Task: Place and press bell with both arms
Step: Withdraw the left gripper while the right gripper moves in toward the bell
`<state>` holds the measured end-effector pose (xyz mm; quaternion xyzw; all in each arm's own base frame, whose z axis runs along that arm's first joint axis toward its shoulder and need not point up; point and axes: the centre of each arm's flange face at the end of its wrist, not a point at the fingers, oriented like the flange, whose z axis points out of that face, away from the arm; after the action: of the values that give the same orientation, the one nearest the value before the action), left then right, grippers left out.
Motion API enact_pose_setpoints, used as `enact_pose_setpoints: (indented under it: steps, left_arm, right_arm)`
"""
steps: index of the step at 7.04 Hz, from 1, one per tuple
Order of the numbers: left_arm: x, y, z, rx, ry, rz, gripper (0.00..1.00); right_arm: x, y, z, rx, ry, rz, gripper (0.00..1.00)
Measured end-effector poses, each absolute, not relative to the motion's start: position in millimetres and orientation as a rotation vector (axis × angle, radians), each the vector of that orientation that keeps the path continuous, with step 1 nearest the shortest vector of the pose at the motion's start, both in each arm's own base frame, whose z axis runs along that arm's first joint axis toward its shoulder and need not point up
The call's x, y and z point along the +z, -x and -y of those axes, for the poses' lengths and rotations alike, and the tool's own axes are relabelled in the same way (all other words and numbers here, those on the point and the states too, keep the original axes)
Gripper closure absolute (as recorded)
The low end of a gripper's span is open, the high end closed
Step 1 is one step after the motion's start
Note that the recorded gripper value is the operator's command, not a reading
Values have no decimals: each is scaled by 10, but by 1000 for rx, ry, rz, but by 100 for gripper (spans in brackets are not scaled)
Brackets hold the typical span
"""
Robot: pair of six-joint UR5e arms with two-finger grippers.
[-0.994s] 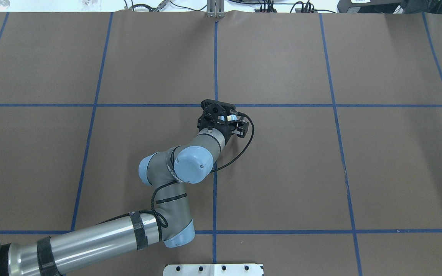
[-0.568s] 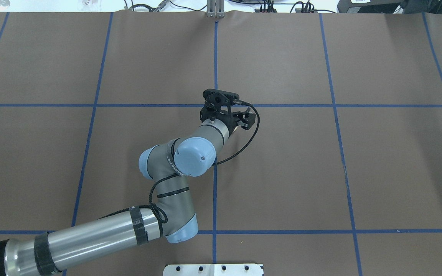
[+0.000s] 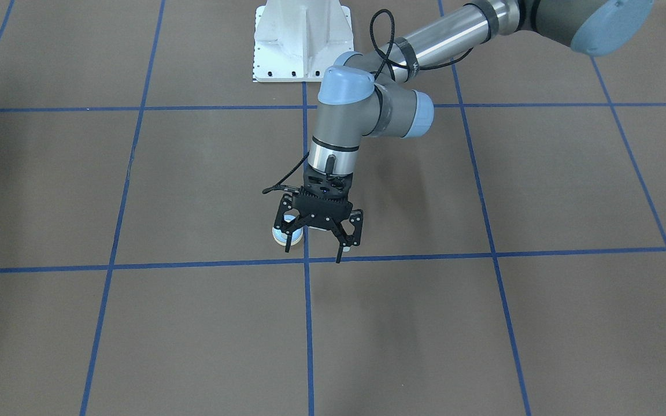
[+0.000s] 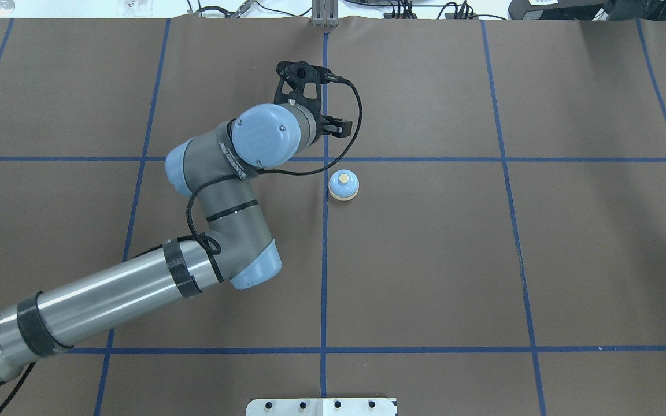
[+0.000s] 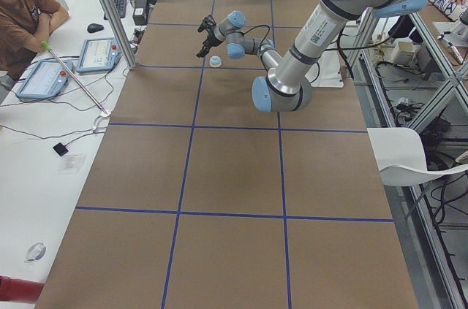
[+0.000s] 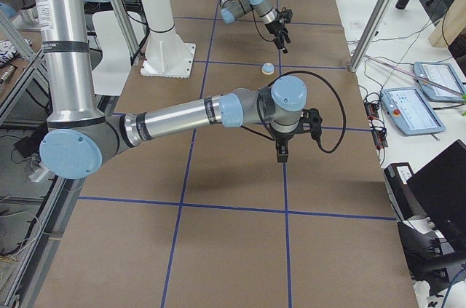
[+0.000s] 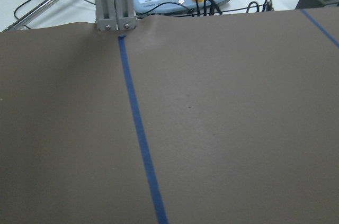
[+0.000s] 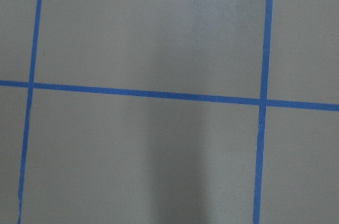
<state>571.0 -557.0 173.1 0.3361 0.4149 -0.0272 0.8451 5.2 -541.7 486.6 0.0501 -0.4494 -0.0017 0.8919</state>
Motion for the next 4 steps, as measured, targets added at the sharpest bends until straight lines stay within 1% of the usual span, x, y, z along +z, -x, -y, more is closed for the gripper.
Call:
enact_pose_setpoints:
  steps: [2,4]
  left_arm:
    - [2094,-5207,6016,15,-644,-814,0]
    - [2593,-4474,6423,75,-566,-809,0]
  right_arm:
    - [3988,870,5828,22,-83,925,0]
    - [3364,1680,5841,61,-67,909,0]
